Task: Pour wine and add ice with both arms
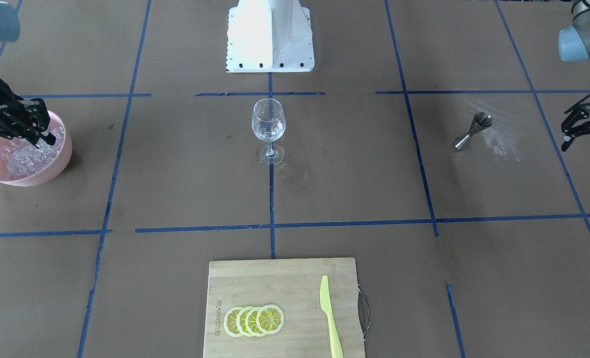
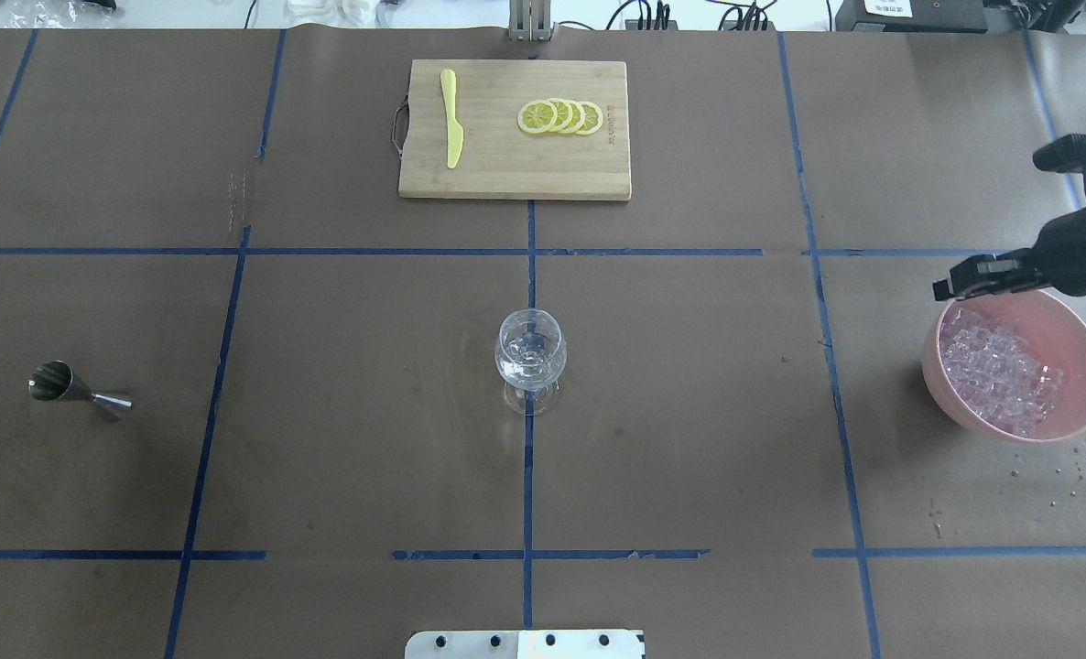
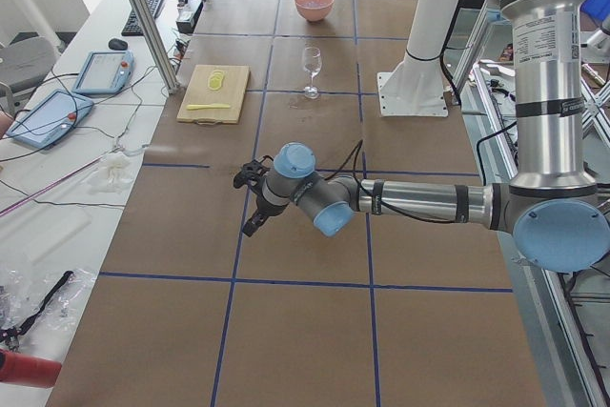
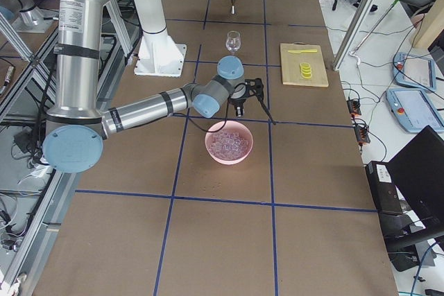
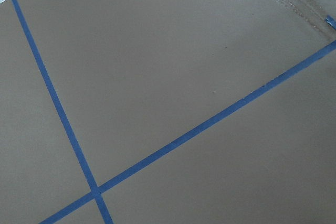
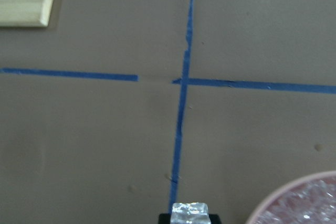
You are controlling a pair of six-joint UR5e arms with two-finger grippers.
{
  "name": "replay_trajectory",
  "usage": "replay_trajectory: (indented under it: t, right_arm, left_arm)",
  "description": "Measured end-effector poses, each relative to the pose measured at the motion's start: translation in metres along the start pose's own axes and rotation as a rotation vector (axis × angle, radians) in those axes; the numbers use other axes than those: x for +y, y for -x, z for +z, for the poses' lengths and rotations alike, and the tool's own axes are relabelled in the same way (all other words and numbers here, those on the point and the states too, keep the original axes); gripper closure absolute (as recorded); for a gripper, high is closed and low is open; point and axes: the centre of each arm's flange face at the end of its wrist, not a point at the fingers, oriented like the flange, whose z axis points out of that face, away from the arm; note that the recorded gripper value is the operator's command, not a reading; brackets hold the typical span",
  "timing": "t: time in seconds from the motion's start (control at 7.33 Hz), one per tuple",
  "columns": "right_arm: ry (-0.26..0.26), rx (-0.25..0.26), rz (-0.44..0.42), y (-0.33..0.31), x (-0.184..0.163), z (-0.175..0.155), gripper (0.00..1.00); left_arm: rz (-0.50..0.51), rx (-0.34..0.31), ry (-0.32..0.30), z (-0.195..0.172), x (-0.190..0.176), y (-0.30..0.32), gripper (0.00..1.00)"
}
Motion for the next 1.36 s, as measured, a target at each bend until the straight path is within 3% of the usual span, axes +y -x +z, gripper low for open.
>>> replay_trajectory:
  t: [0.14,0.41,0.68,0.95,1.09,1.23,1.36]
  right_arm:
    - [-0.007,-0.040,0.066,0.059,-0.017,0.006,1.00]
    - [-0.005,-0.109,0.163,0.176,-0.018,0.028,1.00]
    - [-0.018,-0.125,0.230,0.287,0.000,0.045,1.00]
    - [-0.023,-0.147,0.271,0.354,0.032,0.056,1.00]
    - [-0.023,-0.159,0.280,0.372,0.040,0.058,0.90]
    - [-0.021,-0.164,0.283,0.379,0.044,0.059,0.08]
    - [-0.019,-0.163,0.285,0.381,0.046,0.061,0.00]
  left_arm:
    - [-0.001,0.000,-0.001,0.000,0.000,0.000,0.00]
    - [-0.002,0.000,-0.003,0.000,-0.001,0.000,0.00]
    - [-0.001,0.000,-0.005,-0.001,-0.002,-0.001,0.00]
    - [0.004,0.001,-0.012,-0.002,-0.002,-0.002,0.00]
    - [0.000,0.002,-0.015,-0.002,-0.002,-0.002,0.00]
    - [-0.016,0.003,-0.023,-0.003,-0.003,-0.002,0.00]
    - [-0.036,0.004,-0.037,-0.004,-0.004,-0.003,0.00]
